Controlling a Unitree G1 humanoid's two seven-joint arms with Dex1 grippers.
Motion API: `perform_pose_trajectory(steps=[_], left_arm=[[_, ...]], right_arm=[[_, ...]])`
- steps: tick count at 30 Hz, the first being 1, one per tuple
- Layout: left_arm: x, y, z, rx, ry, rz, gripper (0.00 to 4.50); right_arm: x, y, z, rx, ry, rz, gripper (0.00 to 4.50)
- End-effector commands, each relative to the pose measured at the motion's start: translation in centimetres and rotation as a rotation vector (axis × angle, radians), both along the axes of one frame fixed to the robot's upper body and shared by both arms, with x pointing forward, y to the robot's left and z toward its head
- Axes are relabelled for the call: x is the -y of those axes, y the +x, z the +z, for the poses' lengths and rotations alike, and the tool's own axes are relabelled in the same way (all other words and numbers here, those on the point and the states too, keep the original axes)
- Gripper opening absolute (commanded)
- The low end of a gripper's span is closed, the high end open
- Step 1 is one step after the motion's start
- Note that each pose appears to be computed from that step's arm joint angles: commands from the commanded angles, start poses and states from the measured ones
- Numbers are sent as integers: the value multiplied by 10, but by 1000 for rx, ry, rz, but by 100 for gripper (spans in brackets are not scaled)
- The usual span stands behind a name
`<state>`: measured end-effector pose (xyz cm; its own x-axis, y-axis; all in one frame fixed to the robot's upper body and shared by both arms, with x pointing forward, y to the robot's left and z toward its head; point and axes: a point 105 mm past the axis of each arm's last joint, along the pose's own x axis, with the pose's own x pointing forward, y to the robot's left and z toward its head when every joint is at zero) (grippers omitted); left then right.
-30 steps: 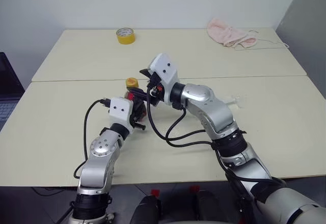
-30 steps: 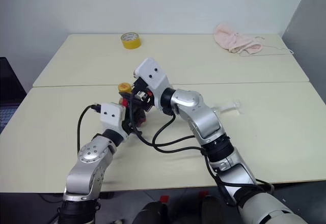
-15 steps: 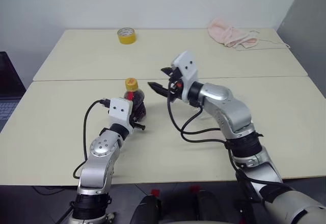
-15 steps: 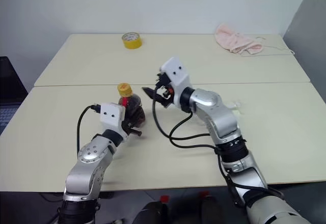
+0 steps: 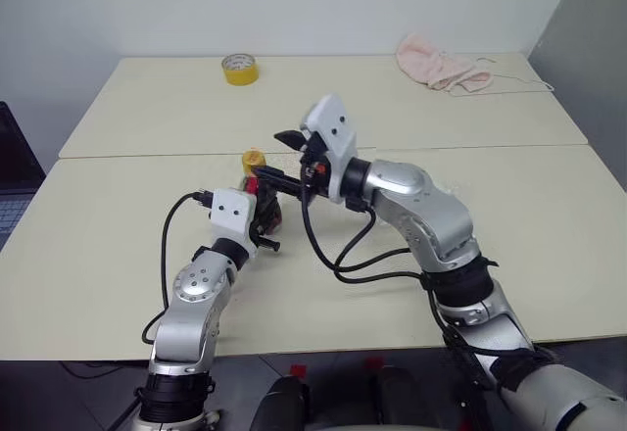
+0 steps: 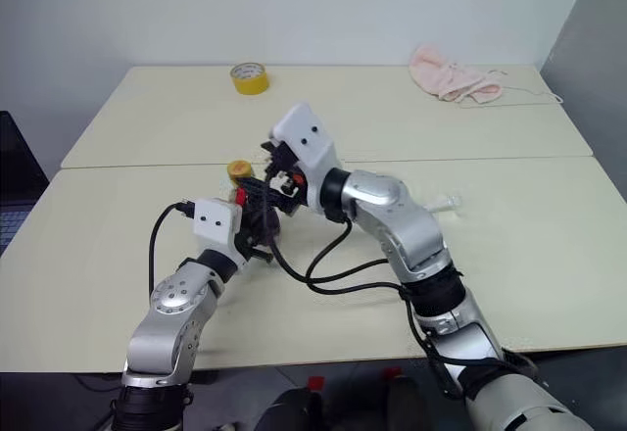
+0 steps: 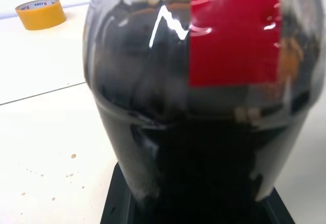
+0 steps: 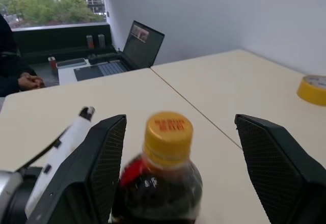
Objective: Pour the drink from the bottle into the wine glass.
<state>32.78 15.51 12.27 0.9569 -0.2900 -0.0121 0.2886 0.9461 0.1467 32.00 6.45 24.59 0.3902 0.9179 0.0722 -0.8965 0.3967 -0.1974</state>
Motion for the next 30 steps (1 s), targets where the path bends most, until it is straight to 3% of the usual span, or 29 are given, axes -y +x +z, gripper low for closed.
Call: perform_pose_trajectory(steps=[1, 30], left_arm=[[1, -1, 20, 86, 3, -8, 76], [1, 1, 21, 90, 4, -6, 76]], right_arm=[[-6, 0, 9, 50, 15, -1, 364], [1, 16, 1, 48, -8, -64, 364]])
